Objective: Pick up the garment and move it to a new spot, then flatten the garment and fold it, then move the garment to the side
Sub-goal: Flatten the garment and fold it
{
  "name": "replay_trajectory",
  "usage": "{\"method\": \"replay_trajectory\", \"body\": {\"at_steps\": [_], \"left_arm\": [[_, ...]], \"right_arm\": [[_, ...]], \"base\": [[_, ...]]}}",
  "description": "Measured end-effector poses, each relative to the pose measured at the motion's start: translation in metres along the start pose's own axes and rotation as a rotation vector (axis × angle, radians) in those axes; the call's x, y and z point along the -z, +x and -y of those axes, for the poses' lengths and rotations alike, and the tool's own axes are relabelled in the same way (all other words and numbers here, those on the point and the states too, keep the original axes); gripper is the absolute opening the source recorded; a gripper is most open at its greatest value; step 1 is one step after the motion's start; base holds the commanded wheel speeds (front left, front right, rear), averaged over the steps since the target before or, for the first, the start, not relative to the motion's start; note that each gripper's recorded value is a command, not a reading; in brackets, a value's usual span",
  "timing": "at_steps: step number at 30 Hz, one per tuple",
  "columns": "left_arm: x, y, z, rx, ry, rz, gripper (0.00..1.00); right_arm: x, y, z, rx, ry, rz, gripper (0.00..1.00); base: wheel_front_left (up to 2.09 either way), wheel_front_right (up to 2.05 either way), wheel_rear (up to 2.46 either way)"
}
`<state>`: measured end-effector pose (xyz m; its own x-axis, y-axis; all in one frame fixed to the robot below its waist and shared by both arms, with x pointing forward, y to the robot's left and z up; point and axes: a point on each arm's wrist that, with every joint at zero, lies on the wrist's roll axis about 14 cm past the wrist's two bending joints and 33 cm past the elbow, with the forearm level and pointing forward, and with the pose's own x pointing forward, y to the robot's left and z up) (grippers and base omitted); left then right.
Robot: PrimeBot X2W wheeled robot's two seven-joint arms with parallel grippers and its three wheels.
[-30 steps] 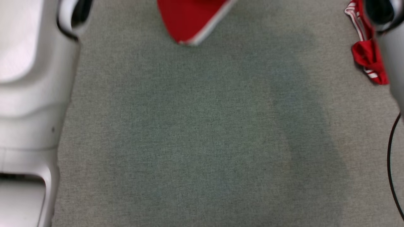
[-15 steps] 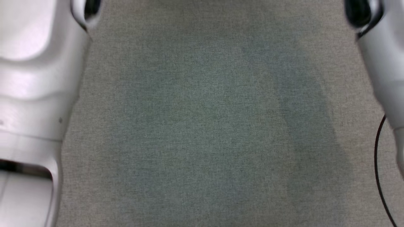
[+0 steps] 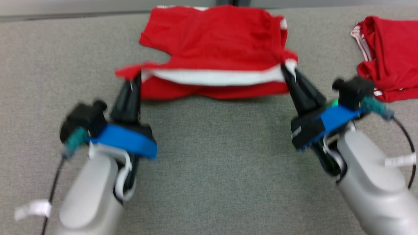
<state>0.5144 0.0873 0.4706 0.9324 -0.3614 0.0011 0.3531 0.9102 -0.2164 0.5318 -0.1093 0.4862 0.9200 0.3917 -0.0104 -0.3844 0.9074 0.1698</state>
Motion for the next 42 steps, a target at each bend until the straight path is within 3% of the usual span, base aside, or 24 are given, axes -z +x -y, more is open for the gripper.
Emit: {"method": "replay_trajectory", "body": {"at_steps": [13, 20, 29, 37, 42], "left_arm": [[0.052, -0.147, 0.038, -0.098, -0.111, -0.144, 0.00], [0.057, -0.193, 0.042, -0.152, -0.114, -0.172, 0.00], [0.038, -0.160, 0.030, -0.087, -0.014, -0.153, 0.00], [0.006, -0.071, 0.021, 0.070, 0.144, -0.108, 0.00], [0.004, -0.012, 0.017, 0.148, 0.210, -0.118, 0.00]], "right_arm": [[0.062, -0.141, -0.048, 0.032, 0.137, -0.134, 0.00], [0.078, -0.199, -0.074, 0.071, 0.212, -0.190, 0.00], [0.060, -0.187, -0.071, 0.101, 0.214, -0.147, 0.00], [0.031, -0.140, -0.043, 0.132, 0.182, -0.033, 0.00], [0.033, -0.111, -0.022, 0.156, 0.130, -0.020, 0.00]], "base": [[0.00, 0.00, 0.00], [0.00, 0.00, 0.00], [0.00, 0.00, 0.00], [0.00, 0.00, 0.00], [0.00, 0.00, 0.00]]}}
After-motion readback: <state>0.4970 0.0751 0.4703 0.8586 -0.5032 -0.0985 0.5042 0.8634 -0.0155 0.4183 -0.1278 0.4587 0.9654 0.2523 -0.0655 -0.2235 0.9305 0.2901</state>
